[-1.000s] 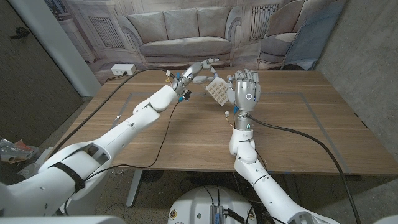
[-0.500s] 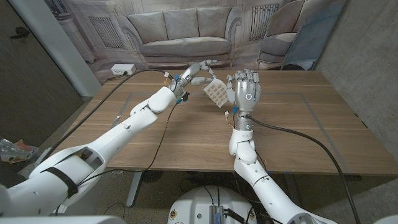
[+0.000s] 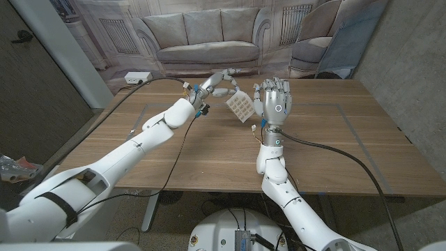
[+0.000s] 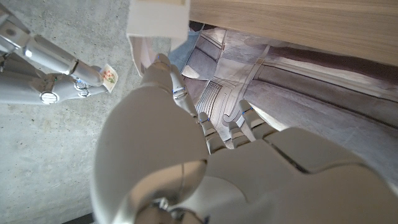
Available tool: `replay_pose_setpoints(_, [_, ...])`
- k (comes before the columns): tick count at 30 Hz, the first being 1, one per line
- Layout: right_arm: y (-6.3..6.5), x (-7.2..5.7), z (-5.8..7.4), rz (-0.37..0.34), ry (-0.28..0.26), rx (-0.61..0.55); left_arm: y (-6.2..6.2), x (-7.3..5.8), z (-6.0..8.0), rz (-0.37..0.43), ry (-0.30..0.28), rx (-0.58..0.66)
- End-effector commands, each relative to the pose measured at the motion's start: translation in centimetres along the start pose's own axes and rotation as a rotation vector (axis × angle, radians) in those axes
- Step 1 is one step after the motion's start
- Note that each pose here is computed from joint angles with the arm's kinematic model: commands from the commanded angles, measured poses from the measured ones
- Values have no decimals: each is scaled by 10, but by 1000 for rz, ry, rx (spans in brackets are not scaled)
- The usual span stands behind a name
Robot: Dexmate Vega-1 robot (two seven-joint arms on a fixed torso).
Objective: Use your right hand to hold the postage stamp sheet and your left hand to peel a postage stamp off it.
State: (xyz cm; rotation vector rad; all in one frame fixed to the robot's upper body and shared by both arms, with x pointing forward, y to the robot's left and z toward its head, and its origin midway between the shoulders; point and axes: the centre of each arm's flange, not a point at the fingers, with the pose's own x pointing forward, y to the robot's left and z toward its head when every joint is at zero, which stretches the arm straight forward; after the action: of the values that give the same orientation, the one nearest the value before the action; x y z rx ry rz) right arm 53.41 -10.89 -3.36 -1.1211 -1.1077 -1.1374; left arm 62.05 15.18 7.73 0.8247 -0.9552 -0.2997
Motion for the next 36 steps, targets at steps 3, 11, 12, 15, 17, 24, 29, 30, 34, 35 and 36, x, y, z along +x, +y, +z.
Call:
replay_pose_setpoints(3, [0,3,-2,1,19,32,-1,-5,4,-4,11,34])
replay_pose_setpoints(11, [-1,3,-3,6,33,43,-1,-7,4,-18,6,21])
replay_pose_setpoints(12, [-2,3,-4,8,28,63,-1,-7,5,-19,6,24])
replay_pose_setpoints(15, [-2,2,-3,15,42,75,0,-9,5,-24,6,25])
replay_pose_setpoints(17, [-2,1,-3,15,42,60,-1,-10,6,-20,6,26])
replay_pose_setpoints(24, [-2,-1,0,35,64,96,0,-16,6,-20,2,6])
replay_pose_setpoints(29, [-1,-2,2,48,66,127,1,-22,7,-10,4,16])
replay_pose_setpoints(30, [-1,-2,3,55,78,155,1,-23,6,-7,3,8])
replay_pose_setpoints(34, [0,-4,5,65,86,148,2,-27,6,-2,2,2])
replay_pose_setpoints(35, [1,-4,4,68,89,157,3,-28,6,-3,6,17])
replay_pose_setpoints(36, [1,-4,5,72,96,160,3,-28,6,-9,3,4])
